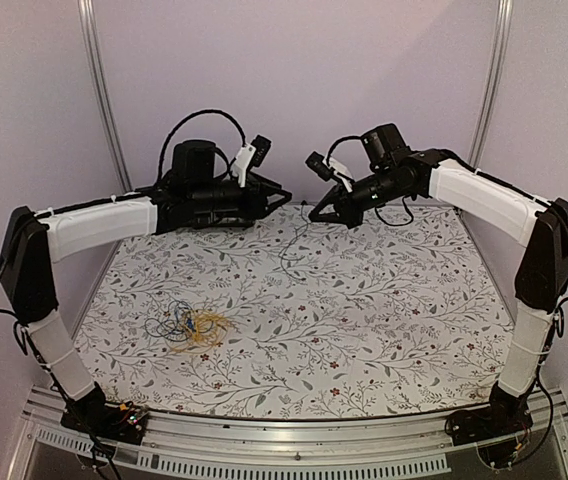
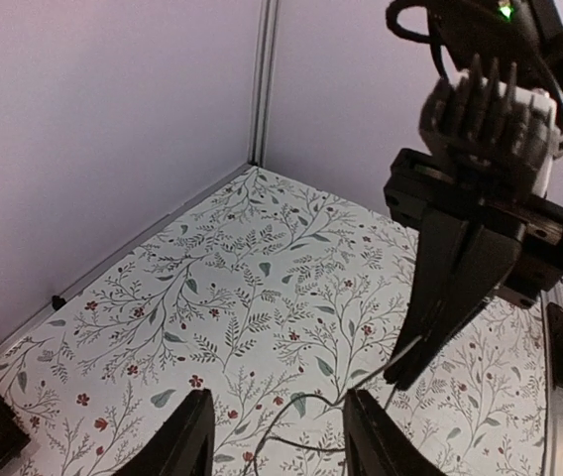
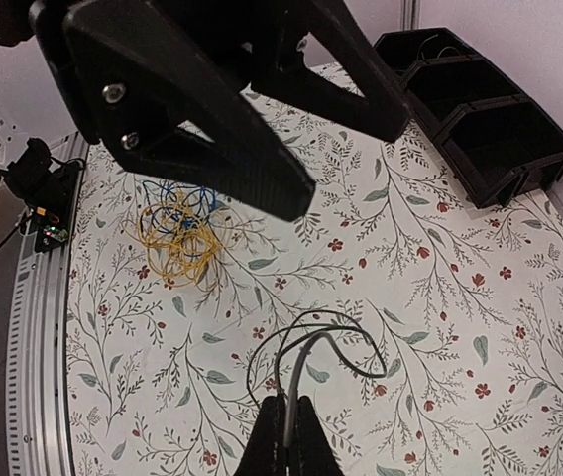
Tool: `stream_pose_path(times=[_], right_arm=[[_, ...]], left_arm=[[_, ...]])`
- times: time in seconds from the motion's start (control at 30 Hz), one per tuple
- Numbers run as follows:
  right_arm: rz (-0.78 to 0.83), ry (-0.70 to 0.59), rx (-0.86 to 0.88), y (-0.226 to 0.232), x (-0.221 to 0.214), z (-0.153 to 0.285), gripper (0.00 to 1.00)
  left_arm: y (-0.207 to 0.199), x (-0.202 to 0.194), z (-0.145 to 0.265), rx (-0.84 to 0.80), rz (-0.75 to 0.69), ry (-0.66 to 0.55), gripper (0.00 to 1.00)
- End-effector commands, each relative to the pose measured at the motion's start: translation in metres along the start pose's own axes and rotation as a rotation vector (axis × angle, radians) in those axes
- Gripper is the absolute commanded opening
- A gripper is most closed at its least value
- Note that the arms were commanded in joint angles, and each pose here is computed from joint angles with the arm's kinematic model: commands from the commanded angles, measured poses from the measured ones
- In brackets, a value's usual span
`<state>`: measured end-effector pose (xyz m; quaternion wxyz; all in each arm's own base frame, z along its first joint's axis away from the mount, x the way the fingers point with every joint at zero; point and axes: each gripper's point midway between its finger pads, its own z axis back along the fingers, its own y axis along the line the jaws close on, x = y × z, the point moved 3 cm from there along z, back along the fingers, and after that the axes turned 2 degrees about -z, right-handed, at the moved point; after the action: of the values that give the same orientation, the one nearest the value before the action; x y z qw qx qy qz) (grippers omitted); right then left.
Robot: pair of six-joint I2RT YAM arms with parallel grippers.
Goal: Untangle the cables
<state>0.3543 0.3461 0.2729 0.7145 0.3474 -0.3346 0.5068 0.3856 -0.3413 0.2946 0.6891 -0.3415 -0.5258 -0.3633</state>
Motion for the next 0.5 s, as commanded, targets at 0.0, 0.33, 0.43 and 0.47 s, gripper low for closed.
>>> stream_pose_path(times=[0.0, 0.33, 0.43, 0.47], right_arm=[[0.009, -0.021, -0.017, -0.004, 0.010, 0.001, 0.00], [0.011, -0.019, -0.018, -0.004, 0.010, 0.002, 0.00], [0.011, -0.017, -0.024, -0.004, 0.009, 0.003, 0.00], [0.013, -0.019, -0.026, -0.004, 0.010, 0.003, 0.00]], left_arm=[[-0.040, -0.003, -0.012, -0.161, -0.077, 0.051, 0.47], [-0.037, -0.005, -0.036, -0.121, -0.131, 0.067, 0.32], [-0.034, -0.007, -0.038, -0.116, -0.137, 0.070, 0.23], [-0.034, -0.007, -0.038, -0.117, -0.137, 0.071, 0.19]])
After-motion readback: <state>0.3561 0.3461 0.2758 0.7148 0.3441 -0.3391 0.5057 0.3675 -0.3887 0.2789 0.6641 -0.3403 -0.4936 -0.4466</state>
